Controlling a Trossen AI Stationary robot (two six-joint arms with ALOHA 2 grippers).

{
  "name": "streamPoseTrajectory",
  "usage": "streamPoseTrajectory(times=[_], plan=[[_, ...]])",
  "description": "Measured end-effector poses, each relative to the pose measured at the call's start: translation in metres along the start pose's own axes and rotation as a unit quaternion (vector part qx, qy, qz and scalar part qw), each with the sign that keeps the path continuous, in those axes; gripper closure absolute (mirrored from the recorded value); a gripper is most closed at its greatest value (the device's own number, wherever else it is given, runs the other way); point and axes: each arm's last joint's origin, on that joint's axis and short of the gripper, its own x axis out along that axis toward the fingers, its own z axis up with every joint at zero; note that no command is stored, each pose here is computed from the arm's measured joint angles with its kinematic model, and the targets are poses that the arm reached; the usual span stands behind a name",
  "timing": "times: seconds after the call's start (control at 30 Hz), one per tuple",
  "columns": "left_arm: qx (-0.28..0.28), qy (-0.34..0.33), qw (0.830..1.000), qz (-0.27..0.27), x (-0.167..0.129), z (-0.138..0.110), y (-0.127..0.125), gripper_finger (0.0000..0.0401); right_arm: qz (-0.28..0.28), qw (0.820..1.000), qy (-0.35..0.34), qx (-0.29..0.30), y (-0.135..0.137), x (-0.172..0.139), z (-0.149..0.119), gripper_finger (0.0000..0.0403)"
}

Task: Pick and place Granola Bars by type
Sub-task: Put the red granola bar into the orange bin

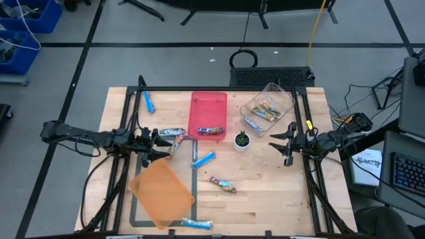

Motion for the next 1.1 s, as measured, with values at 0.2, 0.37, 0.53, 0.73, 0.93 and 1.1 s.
streamPoseTrajectory(times=[0.2,0.37,0.53,0.73,0.93,1.1], plan=[[0.000,0.000,1.000,0.000,0.0000,0.0000,0.0000,0.0144,0.000,1.000,0.000,0.000,0.0000,0.0000,0.0000,0.0258],[0.000,0.000,1.000,0.000,0.0000,0.0000,0.0000,0.0143,0.000,1.000,0.000,0.000,0.0000,0.0000,0.0001,0.0258],[-0.001,-0.017,1.000,0.006,0.0000,0.0025,-0.0005,0.0143,0.000,1.000,-0.001,0.000,0.0000,0.0000,0.0001,0.0260],[-0.002,-0.032,0.999,0.013,-0.0002,0.0046,-0.0006,0.0143,0.000,1.000,-0.001,0.001,0.0001,0.0000,0.0002,0.0255],[-0.004,-0.037,0.999,0.014,-0.0002,0.0054,-0.0008,0.0144,0.000,1.000,-0.001,0.001,0.0000,0.0000,0.0002,0.0258],[-0.059,-0.035,0.998,0.007,-0.0002,0.0053,-0.0011,0.0143,0.000,1.000,-0.001,0.001,0.0001,0.0000,0.0002,0.0257]])
